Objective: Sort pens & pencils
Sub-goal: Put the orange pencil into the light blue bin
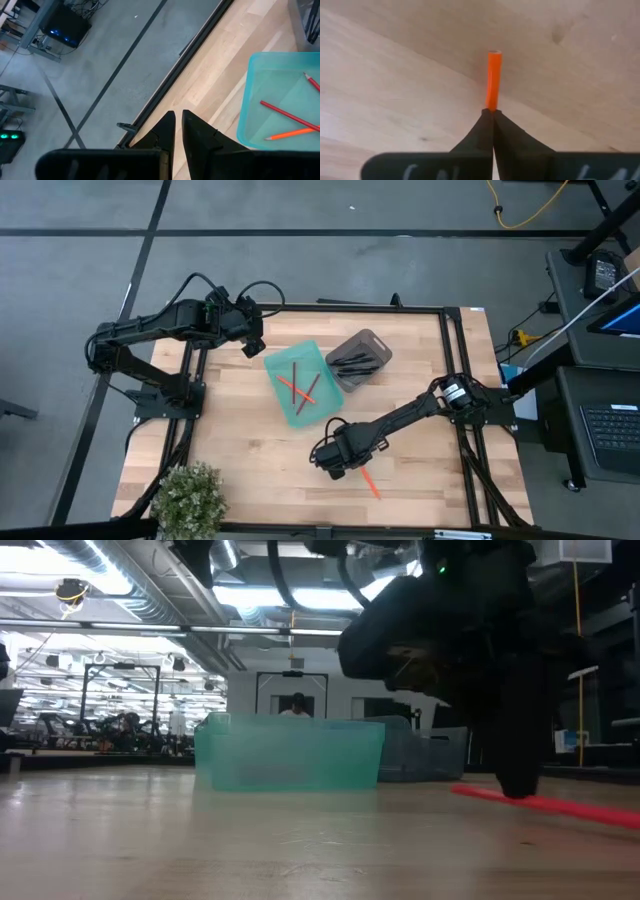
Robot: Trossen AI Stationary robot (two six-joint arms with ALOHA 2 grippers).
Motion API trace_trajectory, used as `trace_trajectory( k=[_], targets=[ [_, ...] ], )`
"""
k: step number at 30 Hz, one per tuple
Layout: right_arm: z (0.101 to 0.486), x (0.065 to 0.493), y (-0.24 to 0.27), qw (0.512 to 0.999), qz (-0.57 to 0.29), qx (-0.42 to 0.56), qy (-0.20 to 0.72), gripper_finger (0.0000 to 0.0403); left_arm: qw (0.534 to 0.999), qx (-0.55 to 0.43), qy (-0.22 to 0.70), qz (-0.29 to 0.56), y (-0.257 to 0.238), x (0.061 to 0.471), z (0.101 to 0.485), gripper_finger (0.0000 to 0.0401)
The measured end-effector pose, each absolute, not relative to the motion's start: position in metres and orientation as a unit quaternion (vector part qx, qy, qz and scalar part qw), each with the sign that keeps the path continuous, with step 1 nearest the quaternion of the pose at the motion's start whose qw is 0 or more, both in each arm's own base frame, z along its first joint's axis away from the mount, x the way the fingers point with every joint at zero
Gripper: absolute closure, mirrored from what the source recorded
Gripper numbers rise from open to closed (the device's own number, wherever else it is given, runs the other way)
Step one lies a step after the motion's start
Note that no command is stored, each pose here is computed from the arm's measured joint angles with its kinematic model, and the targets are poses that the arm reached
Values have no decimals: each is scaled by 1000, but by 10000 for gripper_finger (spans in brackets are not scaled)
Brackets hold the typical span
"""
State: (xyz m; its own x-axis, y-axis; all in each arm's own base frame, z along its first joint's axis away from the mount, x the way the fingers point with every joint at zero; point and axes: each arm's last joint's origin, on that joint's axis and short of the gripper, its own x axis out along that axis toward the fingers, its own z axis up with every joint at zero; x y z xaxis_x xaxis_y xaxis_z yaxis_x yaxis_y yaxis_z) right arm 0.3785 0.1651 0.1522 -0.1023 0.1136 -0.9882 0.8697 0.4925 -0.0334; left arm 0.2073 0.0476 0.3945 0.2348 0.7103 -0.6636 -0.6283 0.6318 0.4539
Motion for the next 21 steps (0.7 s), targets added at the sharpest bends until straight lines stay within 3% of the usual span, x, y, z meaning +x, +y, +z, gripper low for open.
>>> trace_trajectory(
  k=[21],
  targets=[
    [168, 381, 162, 563, -338, 363, 661, 402, 784, 46, 448, 427, 48, 207, 395, 374]
  ],
)
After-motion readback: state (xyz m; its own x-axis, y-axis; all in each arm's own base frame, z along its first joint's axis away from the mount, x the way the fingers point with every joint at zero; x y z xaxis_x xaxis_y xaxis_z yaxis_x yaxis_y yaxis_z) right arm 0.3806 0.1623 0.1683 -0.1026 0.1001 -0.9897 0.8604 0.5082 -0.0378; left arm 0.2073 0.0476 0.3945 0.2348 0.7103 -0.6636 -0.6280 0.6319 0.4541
